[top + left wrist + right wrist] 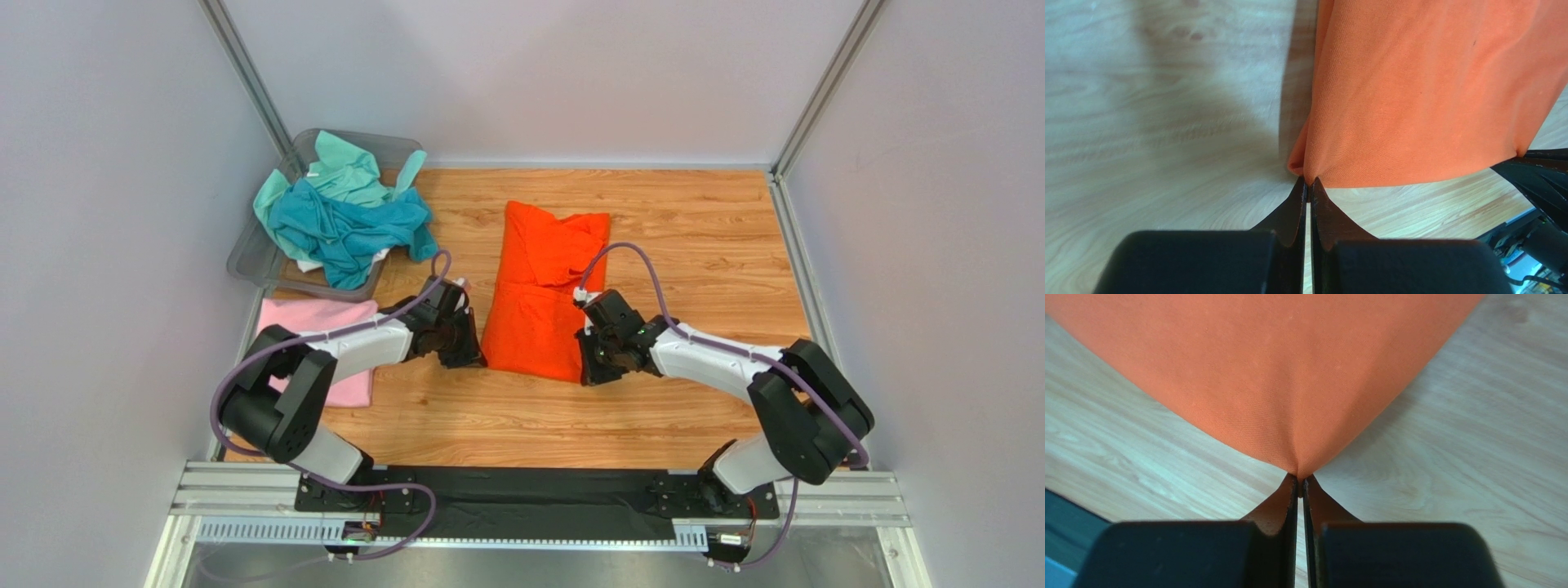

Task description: Fold and stack the t-shirts

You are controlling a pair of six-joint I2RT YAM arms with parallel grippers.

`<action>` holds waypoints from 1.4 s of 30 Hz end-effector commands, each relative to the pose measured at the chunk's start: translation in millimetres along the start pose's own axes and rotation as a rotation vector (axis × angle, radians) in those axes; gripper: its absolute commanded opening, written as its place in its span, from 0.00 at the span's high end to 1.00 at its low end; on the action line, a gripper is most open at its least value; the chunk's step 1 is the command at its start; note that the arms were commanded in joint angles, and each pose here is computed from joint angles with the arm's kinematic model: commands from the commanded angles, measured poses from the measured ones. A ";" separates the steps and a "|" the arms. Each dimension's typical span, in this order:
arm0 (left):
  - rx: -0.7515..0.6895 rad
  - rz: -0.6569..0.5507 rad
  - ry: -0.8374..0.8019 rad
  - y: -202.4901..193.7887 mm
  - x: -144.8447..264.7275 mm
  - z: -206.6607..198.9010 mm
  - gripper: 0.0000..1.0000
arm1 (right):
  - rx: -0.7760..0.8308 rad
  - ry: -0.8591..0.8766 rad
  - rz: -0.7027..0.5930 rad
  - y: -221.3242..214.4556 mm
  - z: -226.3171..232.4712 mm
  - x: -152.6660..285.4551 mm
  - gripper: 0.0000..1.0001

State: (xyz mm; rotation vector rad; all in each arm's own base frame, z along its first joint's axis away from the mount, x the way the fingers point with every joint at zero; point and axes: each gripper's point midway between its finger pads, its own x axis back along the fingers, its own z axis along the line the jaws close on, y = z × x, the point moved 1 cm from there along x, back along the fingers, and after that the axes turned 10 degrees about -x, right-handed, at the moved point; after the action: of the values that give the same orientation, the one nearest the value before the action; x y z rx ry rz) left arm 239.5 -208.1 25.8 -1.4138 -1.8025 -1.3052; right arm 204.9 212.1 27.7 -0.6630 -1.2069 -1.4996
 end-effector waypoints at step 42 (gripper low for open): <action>-0.084 -0.572 -0.102 92.1 187.4 -65.5 1.00 | -0.183 0.639 0.064 18.8 83.7 163.8 1.00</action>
State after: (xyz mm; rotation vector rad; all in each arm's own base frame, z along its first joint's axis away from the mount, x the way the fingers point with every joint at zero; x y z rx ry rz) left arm 220.6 -177.4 207.2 -1.1521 -2.2578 -1.4967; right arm 147.9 232.9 195.2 -0.3322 -0.5497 -1.6097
